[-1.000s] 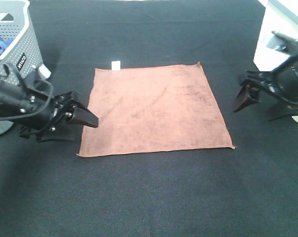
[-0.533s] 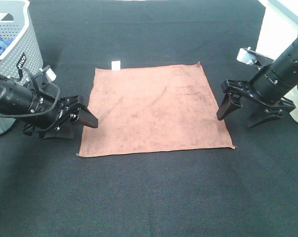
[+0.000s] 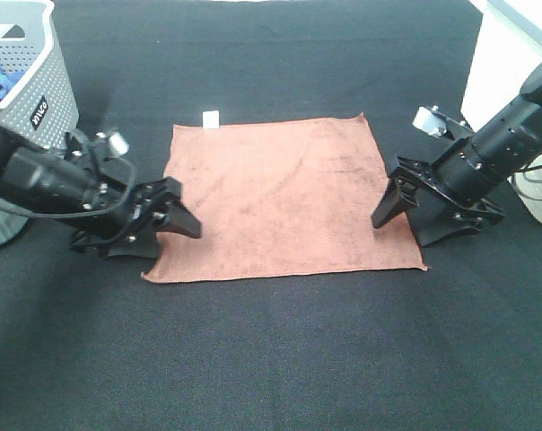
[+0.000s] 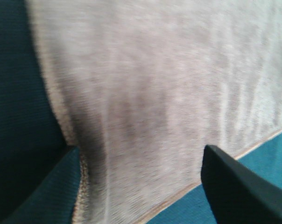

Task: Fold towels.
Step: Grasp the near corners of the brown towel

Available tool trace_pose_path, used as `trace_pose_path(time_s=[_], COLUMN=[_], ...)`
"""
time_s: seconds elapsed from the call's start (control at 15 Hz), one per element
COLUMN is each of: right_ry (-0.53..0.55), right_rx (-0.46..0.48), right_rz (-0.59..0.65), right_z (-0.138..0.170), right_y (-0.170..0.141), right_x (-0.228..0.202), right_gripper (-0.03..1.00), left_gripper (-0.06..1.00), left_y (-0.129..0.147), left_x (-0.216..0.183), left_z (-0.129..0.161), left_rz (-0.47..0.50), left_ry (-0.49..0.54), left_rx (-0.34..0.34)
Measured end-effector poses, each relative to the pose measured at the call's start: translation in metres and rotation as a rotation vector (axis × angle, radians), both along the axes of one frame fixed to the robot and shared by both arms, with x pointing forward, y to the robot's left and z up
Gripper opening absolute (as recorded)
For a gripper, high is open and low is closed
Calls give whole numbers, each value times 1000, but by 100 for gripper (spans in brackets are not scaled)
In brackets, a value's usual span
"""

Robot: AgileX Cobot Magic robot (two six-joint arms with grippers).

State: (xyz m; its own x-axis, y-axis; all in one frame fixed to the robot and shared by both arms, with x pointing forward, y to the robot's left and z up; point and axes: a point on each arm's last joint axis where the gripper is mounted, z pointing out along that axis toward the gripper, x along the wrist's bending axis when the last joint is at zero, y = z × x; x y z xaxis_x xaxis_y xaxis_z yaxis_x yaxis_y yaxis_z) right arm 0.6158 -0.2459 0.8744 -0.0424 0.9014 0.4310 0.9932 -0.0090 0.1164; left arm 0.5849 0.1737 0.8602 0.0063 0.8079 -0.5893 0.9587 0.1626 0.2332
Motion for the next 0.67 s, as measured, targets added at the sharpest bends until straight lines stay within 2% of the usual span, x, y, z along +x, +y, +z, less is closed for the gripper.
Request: trace_pose_path(time_s=[0.2, 0.27, 0.33, 0.4, 0.47, 0.53, 0.6, 0.67], right_ry=[-5, -4, -4, 1, 1, 9, 12, 30], right_rx=[15, 13, -6, -20, -20, -30, -34, -29], right_rz=[23, 26, 18, 13, 13, 3, -1, 3], right_z=[-3, -4, -7, -9, -9, -11, -11, -11], right_y=[11, 14, 12, 11, 11, 10, 10, 10], right_x=[-1, -1, 0, 0, 0, 0, 0, -2], right_gripper=[68, 61, 43, 26, 26, 9, 1, 0], left_gripper=[66, 56, 33, 17, 17, 5, 0, 0], left_y=[-10, -10, -9, -9, -9, -9, -8, -6], left_x=[2, 3, 2, 1, 1, 0, -1, -3], left_z=[-2, -3, -8, -10, -10, -12, -12, -10], left_rz=[10, 29, 41, 39, 39, 28, 24, -2], left_ry=[19, 32, 56, 65, 65, 69, 78, 105], left_rx=[-24, -27, -22, -18, -18, -10, -15, -24])
